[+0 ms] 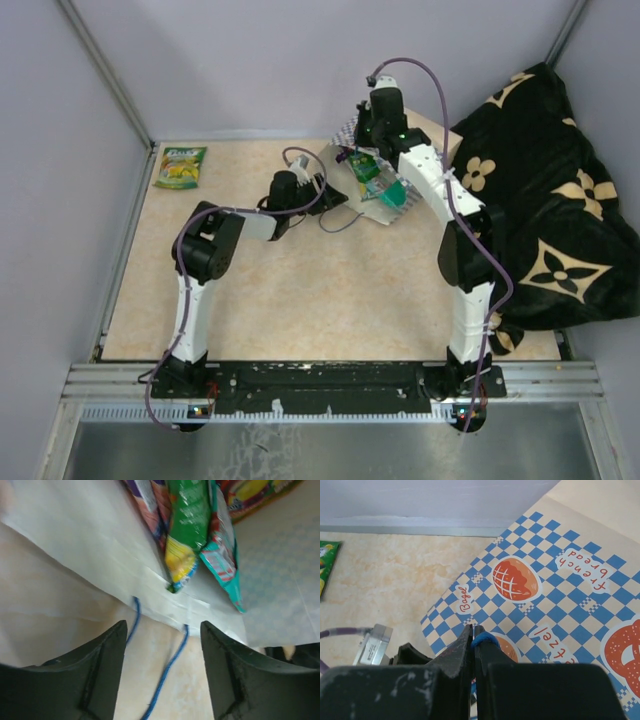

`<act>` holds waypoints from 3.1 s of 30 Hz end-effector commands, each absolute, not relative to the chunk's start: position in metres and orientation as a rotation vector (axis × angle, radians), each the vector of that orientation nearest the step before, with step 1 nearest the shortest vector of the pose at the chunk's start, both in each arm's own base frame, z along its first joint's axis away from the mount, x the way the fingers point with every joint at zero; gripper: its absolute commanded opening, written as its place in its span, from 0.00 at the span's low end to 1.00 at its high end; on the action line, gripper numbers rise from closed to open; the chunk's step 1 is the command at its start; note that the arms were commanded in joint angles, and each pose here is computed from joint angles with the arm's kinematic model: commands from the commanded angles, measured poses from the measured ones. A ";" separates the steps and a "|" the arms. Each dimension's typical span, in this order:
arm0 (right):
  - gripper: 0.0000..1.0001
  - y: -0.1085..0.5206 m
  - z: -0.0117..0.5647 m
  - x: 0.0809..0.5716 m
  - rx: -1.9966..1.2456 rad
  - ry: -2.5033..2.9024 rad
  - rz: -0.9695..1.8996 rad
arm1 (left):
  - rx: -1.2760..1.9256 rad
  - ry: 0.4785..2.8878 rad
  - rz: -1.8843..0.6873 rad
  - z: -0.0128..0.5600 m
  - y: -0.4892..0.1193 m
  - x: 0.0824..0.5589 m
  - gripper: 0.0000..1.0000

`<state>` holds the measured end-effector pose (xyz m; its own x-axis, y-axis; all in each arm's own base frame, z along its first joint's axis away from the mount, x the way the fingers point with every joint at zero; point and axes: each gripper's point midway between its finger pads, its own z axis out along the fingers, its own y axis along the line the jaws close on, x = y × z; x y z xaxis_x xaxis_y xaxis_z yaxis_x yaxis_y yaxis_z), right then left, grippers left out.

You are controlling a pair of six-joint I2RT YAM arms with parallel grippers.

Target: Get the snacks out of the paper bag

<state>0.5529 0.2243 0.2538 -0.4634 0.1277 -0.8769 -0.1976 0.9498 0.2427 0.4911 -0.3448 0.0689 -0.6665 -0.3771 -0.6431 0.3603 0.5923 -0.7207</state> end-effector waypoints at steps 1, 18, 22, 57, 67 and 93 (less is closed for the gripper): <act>0.00 0.217 0.265 0.561 0.012 1.952 0.397 | 0.005 1.861 -1.327 0.108 -0.385 0.476 0.64; 0.00 0.214 0.268 0.548 -0.010 1.938 0.405 | -0.139 1.934 -0.947 0.086 -0.372 0.515 0.69; 0.00 0.212 0.274 0.546 -0.010 1.917 0.401 | -0.110 1.934 -0.829 0.082 -0.349 0.506 0.70; 0.00 0.212 0.280 0.542 0.001 1.911 0.418 | -0.062 1.850 -0.919 0.073 -0.418 0.550 0.64; 0.00 0.211 0.280 0.541 0.000 1.911 0.420 | -0.088 1.809 -1.015 0.079 -0.438 0.553 0.61; 0.00 0.202 0.302 0.537 0.007 1.875 0.385 | 0.042 1.592 -1.015 0.156 -0.373 0.463 0.00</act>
